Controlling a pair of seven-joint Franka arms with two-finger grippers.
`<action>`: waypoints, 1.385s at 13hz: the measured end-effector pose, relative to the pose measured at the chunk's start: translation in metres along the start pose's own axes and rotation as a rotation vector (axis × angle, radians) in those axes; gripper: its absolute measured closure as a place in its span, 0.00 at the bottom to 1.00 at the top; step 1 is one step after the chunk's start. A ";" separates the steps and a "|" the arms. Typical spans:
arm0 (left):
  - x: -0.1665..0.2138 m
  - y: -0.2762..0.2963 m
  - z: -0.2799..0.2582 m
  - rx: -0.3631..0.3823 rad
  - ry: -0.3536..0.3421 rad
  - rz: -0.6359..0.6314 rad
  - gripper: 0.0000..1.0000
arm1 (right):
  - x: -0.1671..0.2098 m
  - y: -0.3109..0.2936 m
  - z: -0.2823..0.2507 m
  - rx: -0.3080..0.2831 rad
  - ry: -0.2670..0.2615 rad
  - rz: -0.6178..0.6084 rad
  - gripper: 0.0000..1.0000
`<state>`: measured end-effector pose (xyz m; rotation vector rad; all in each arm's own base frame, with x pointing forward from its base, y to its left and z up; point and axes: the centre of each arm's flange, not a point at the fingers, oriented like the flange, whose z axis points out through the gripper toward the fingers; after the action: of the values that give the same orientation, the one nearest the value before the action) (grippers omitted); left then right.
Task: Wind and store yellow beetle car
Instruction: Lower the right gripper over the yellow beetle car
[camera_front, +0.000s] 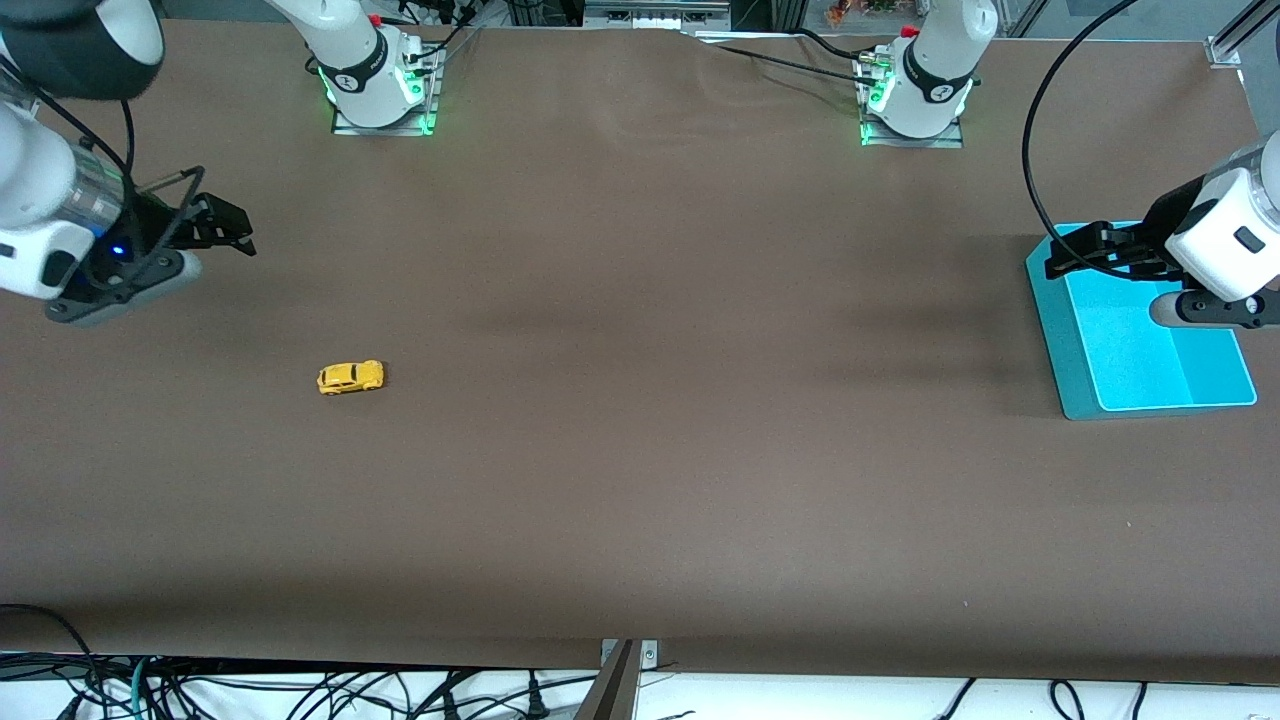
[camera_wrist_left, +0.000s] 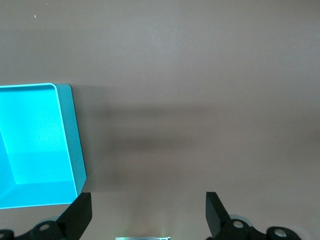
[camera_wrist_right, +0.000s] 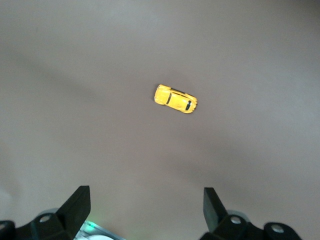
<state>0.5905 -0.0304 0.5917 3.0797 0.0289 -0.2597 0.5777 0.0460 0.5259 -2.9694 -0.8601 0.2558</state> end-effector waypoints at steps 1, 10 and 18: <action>0.000 0.000 0.000 0.000 0.000 0.000 0.00 | 0.006 0.003 0.016 0.007 -0.013 -0.083 0.00; 0.000 0.000 0.000 0.000 0.000 0.000 0.00 | 0.038 0.027 0.204 -0.084 0.056 -0.880 0.00; 0.000 0.001 0.000 0.000 0.000 0.002 0.00 | 0.019 0.037 0.295 -0.126 0.068 -1.057 0.00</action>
<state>0.5905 -0.0319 0.5918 3.0798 0.0251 -0.2594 0.5628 0.0227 0.2289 -2.1492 -2.2638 0.0420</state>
